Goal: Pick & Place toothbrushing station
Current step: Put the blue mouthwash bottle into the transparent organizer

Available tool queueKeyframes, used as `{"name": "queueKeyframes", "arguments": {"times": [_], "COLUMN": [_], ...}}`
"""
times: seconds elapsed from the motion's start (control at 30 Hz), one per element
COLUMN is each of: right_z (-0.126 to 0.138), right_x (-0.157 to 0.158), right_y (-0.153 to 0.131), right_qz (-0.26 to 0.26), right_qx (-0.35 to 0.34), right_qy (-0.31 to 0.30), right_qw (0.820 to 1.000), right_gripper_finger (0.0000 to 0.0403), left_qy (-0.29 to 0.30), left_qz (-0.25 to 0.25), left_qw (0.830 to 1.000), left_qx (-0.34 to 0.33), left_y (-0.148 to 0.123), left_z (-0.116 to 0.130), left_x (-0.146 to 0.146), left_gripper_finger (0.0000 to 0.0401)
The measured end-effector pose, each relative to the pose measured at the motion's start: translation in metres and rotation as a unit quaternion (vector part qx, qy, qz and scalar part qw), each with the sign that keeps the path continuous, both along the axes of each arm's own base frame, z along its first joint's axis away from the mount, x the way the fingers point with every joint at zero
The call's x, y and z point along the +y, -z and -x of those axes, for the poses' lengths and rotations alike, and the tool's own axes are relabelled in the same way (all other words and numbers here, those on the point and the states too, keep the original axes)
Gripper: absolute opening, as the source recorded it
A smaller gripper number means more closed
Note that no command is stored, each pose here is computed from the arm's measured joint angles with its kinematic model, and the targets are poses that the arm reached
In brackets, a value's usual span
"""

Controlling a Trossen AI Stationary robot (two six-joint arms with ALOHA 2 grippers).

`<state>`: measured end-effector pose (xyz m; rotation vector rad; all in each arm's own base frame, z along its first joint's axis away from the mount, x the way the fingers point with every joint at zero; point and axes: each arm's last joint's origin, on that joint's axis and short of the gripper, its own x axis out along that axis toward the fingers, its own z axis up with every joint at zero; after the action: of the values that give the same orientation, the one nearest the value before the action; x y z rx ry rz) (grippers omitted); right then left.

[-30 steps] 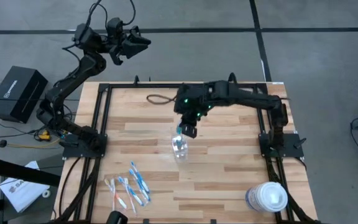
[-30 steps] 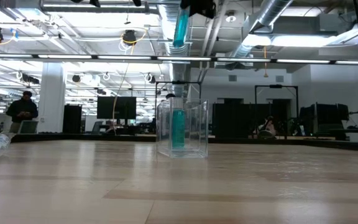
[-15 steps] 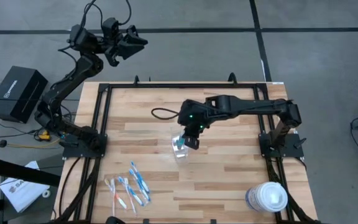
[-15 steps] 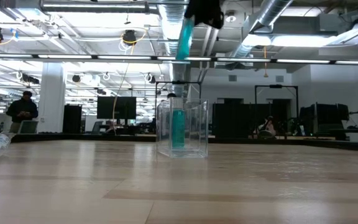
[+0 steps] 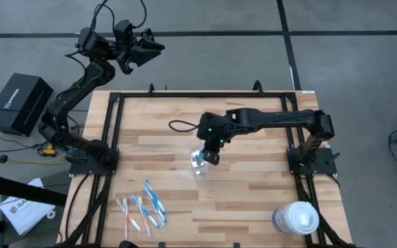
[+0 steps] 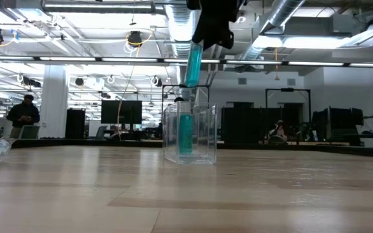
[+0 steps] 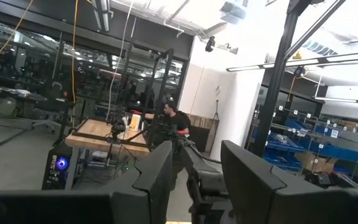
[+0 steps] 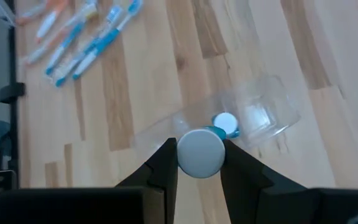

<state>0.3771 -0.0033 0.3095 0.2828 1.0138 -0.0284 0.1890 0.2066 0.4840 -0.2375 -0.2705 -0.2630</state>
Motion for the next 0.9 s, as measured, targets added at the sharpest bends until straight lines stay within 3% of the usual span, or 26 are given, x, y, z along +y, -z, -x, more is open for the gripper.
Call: {"name": "queueKeyframes", "arguments": {"times": [0.43, 0.63, 0.9], "right_z": [0.001, 0.001, -0.002], "right_x": [-0.019, -0.014, -0.017], "right_y": [0.004, 0.026, 0.027], "right_qz": [0.017, -0.006, -0.007], "right_qx": [0.010, 0.024, 0.004], "right_qy": [0.000, -0.004, -0.005], "right_qw": [1.000, 1.000, 1.000], "right_gripper_finger": [0.0084, 0.0084, 0.0084], "left_qy": [0.000, 0.000, 0.000], "left_qz": [0.000, 0.001, -0.002], "left_qw": [1.000, 1.000, 1.000], "left_qx": [0.001, 0.001, 0.001], "left_y": [0.000, 0.000, 0.000], "left_z": [0.000, 0.000, 0.000], "left_x": [0.000, 0.000, 0.000], "left_gripper_finger": [0.0131, 0.0131, 0.0131]}}
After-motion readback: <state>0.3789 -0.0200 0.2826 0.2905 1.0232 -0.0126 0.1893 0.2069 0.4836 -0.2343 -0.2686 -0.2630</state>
